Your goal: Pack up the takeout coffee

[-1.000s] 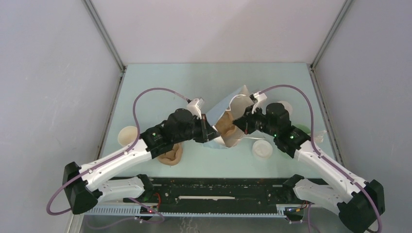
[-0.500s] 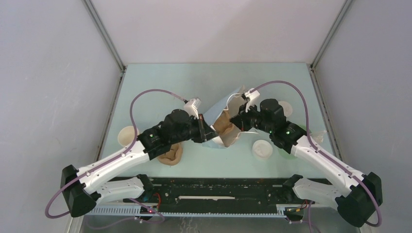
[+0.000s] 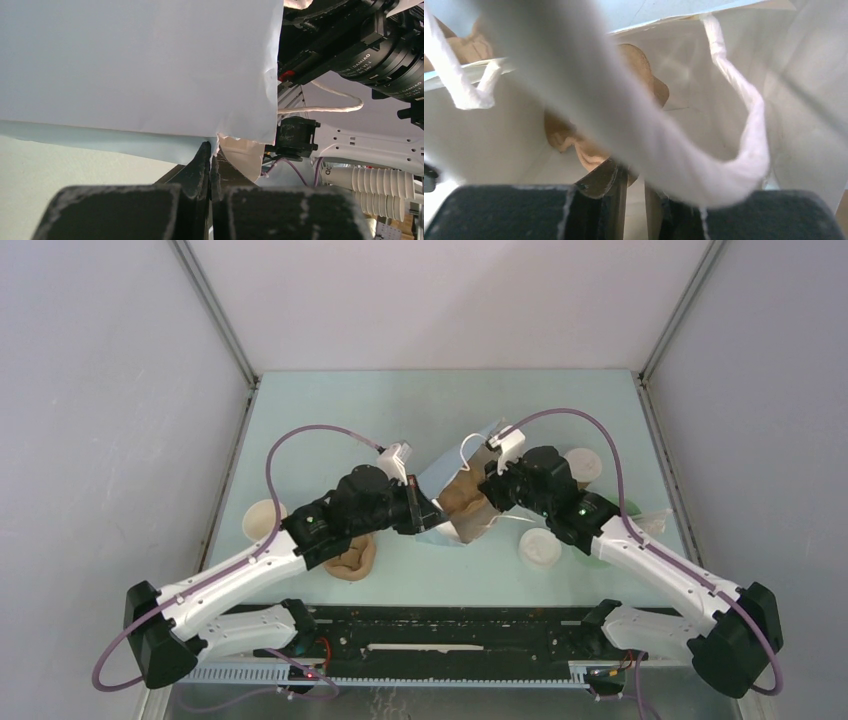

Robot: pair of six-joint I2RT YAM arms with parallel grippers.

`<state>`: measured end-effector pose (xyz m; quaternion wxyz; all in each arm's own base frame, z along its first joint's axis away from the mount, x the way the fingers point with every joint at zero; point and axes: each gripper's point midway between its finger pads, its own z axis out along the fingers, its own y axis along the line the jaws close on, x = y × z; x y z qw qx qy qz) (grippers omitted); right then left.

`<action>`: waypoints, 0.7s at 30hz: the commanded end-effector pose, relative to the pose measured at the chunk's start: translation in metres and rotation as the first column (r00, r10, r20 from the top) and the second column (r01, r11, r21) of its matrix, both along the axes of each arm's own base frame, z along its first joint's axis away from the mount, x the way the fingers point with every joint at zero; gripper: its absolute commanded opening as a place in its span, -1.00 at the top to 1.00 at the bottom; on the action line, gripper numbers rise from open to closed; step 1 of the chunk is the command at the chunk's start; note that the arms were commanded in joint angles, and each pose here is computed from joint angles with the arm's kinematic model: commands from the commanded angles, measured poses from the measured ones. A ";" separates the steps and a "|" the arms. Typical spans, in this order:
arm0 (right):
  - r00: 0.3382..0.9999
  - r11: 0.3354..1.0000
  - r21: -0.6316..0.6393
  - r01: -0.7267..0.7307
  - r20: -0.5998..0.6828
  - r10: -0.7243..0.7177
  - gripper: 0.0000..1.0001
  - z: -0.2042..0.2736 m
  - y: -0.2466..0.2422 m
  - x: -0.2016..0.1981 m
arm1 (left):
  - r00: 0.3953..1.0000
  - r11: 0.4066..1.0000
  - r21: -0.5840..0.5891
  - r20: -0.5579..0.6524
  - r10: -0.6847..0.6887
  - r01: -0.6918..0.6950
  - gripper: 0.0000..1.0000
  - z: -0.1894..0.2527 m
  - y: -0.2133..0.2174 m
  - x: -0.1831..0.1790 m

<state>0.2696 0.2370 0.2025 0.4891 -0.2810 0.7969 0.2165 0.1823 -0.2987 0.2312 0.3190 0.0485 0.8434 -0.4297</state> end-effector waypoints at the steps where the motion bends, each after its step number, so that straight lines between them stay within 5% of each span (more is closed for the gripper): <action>1: 0.997 0.999 -0.041 0.022 0.074 -0.019 0.52 0.011 -0.001 0.012 | 1.000 1.000 -0.026 0.004 0.005 -0.005 1.00 0.009 0.003 -0.001; 13: 0.957 0.973 -0.177 0.150 0.273 -0.098 0.44 0.015 0.000 0.042 | 1.000 1.000 -0.026 -0.003 -0.008 0.007 1.00 0.007 0.000 -0.002; 21: 0.954 0.960 -0.118 0.255 0.194 -0.229 -0.32 0.030 -0.024 0.026 | 1.000 0.999 -0.014 0.006 0.029 -0.029 1.00 0.011 0.006 0.004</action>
